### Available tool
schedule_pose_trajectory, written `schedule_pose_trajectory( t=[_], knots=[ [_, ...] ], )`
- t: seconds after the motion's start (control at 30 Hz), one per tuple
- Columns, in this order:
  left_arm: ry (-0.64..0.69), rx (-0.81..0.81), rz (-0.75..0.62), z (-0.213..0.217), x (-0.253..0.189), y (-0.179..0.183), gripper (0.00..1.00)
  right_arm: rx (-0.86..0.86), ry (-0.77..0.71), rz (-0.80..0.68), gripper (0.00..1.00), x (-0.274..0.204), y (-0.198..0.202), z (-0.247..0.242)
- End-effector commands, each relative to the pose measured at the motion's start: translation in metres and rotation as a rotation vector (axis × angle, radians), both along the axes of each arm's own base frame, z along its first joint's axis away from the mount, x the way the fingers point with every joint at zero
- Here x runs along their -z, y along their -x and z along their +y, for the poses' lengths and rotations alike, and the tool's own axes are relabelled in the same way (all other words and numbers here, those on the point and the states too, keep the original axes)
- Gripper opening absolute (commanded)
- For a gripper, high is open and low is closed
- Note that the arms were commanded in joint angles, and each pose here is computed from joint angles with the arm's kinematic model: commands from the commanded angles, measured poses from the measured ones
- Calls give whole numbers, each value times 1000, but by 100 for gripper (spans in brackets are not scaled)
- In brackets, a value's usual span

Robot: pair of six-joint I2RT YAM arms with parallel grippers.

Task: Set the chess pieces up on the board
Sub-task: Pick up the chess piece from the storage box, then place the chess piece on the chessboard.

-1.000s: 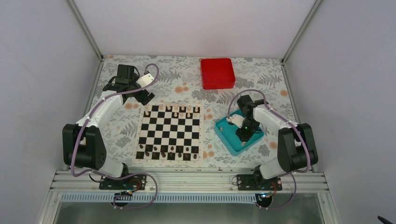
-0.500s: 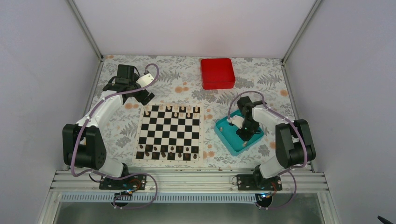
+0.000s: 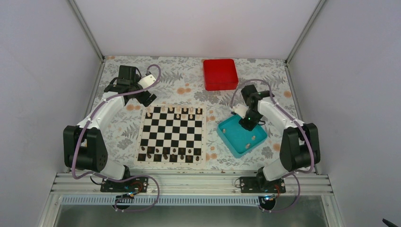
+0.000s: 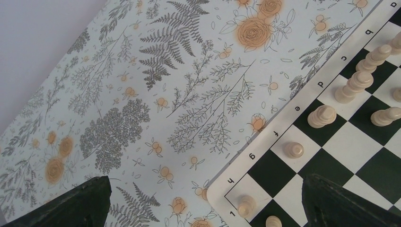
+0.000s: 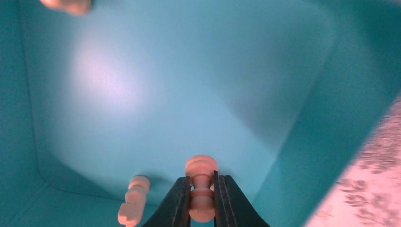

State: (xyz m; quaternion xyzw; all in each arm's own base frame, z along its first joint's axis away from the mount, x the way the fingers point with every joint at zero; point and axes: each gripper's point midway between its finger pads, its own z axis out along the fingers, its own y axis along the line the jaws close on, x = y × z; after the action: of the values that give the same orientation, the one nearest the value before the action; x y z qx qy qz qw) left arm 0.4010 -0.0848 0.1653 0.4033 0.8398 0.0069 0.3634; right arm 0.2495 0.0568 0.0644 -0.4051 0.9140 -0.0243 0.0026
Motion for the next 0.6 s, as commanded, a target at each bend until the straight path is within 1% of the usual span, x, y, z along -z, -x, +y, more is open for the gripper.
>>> schedule_pose_trajectory(
  t=[0.0, 0.1, 0.2, 0.3, 0.43, 0.57],
  knots=[
    [20, 32, -36, -7, -9, -3, 100, -57, -24, -70, 8, -45, -19, 15],
    [23, 40, -41, -8, -11, -3, 100, -124, -43, -111, 6, -69, -38, 40],
    [25, 46, -50, -9, -15, -2, 100, -212, -58, -143, 6, -83, -55, 78],
    [41, 55, -52, -12, -18, 0, 100, -307, -70, -146, 6, -84, -69, 124],
    [49, 60, -73, -12, -22, 5, 100, -415, -119, -190, 5, -89, -91, 186],
    [33, 50, -90, -8, -22, 9, 100, -513, -149, -224, 5, -84, -101, 247]
  ],
)
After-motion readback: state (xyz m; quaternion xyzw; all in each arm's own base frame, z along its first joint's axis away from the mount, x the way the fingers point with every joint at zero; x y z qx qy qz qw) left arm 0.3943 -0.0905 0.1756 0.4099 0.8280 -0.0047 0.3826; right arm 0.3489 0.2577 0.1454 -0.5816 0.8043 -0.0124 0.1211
